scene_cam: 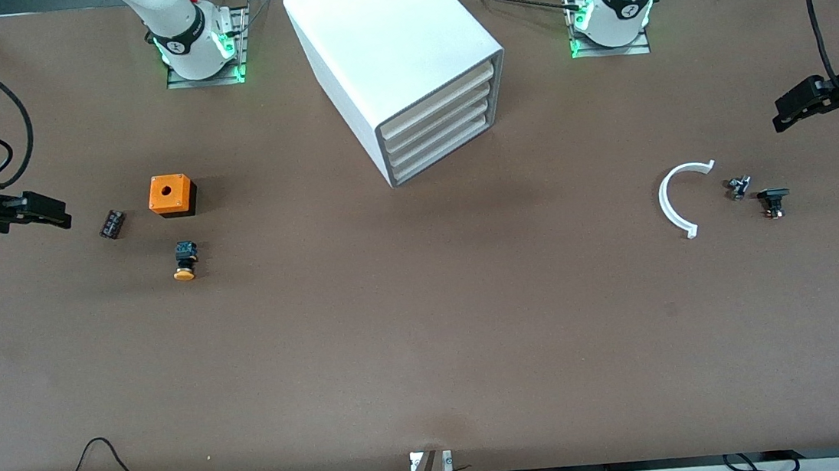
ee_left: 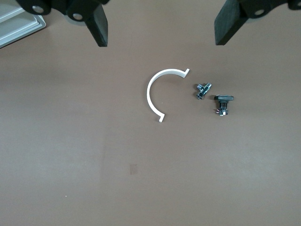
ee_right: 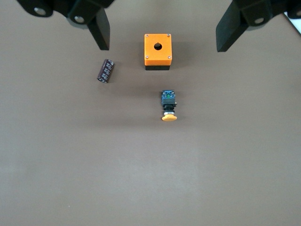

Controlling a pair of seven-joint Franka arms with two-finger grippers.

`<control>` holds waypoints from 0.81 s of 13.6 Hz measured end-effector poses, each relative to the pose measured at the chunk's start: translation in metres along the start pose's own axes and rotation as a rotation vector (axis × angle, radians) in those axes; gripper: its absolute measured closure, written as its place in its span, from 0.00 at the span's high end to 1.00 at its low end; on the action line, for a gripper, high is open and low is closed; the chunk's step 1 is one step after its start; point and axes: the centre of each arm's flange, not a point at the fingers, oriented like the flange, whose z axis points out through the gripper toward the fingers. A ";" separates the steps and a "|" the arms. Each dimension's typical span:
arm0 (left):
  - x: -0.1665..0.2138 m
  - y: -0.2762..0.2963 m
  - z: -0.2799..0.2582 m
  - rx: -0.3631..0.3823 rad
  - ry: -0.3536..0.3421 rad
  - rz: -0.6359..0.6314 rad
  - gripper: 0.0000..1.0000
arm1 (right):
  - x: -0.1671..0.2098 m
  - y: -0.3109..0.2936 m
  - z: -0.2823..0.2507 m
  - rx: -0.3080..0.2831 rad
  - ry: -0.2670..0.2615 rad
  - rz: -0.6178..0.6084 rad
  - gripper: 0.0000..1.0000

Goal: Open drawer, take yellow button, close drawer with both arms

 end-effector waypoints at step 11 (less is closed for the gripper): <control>-0.006 0.015 -0.005 0.002 -0.012 0.033 1.00 | -0.038 -0.005 0.004 0.010 0.045 0.050 1.00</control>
